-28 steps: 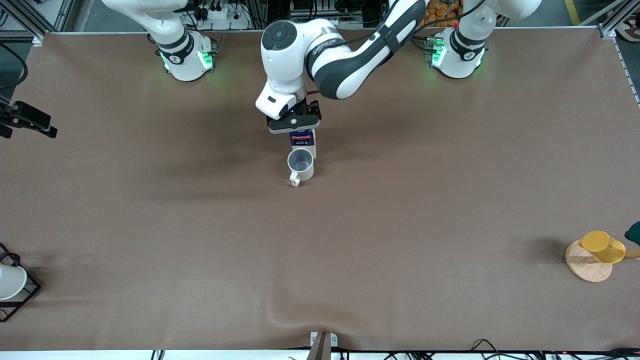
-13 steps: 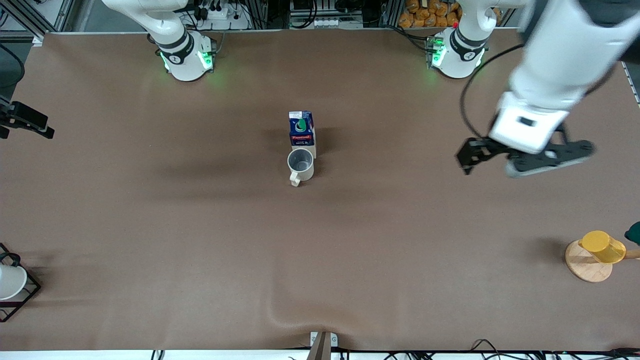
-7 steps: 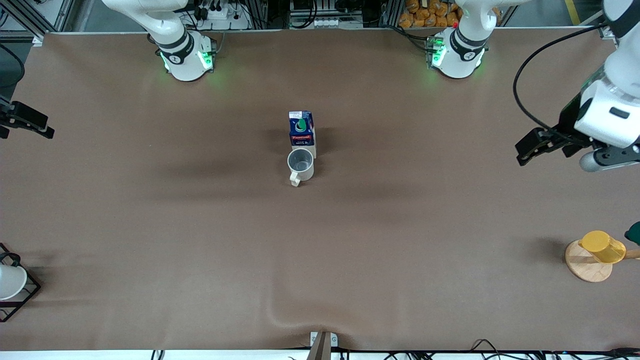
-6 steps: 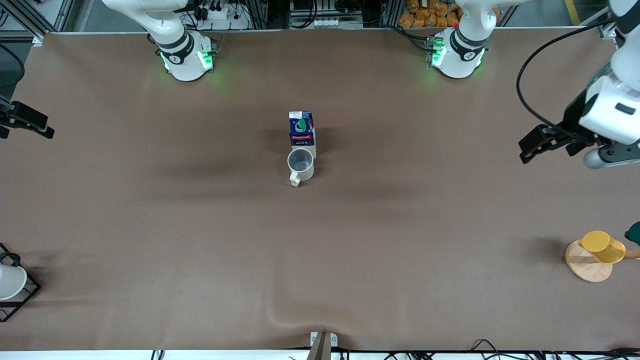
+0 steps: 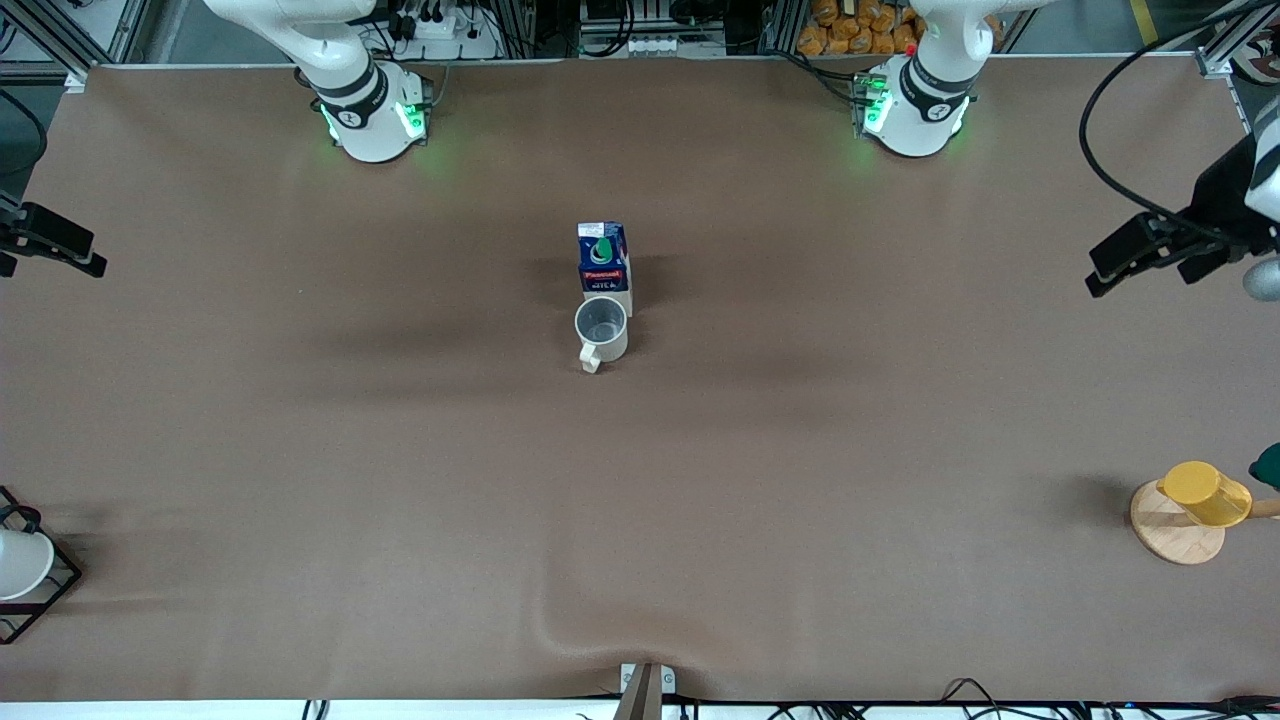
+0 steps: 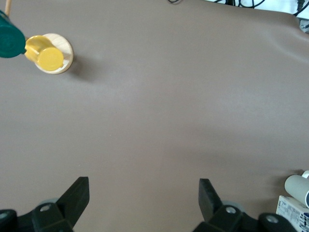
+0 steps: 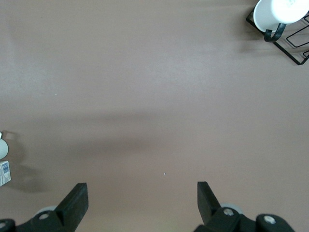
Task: Place milk next to cup
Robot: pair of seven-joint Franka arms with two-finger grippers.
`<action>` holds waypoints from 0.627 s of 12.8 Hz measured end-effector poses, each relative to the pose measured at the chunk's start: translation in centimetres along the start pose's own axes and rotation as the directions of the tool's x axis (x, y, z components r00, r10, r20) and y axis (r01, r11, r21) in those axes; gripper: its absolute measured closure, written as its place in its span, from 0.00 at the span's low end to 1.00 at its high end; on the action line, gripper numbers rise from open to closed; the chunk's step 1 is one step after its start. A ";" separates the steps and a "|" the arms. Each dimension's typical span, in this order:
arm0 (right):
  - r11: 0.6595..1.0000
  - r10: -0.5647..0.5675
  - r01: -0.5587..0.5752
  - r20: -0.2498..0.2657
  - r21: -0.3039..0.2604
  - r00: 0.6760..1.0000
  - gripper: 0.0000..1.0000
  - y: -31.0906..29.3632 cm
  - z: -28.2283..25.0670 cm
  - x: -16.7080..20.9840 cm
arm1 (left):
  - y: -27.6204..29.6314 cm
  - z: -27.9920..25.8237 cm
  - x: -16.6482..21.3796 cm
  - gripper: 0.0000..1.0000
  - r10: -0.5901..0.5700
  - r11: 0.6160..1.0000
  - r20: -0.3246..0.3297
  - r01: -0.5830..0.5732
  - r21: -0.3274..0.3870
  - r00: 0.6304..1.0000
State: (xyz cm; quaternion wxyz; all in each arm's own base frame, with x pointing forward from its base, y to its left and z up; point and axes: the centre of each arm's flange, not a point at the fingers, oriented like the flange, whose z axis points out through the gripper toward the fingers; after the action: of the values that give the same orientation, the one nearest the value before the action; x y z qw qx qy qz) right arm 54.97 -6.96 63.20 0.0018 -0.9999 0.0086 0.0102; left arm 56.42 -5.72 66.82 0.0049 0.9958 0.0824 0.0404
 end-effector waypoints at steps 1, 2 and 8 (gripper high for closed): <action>1.000 0.000 0.000 0.000 0.000 1.000 0.00 0.0 0.0 0.0 | -0.4 -0.1 -0.3 0.00 -0.007 1.000 0.009 0.007 0.007 1.000; 1.000 0.000 0.000 0.000 0.000 1.000 0.00 0.0 0.0 0.0 | -0.8 0.0 -0.5 0.00 -0.015 1.000 0.027 0.014 0.014 1.000; 1.000 0.007 -0.007 0.004 0.001 1.000 0.00 0.4 0.1 -0.1 | -1.8 0.0 -1.8 0.00 -0.028 0.999 0.053 0.027 0.025 0.998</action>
State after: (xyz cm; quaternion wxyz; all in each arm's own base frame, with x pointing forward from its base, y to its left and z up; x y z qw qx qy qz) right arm 54.89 -7.35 63.14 0.0021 -0.9999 0.0122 0.0121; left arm 54.36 -4.21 66.61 -0.0047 0.9952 0.0964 0.0129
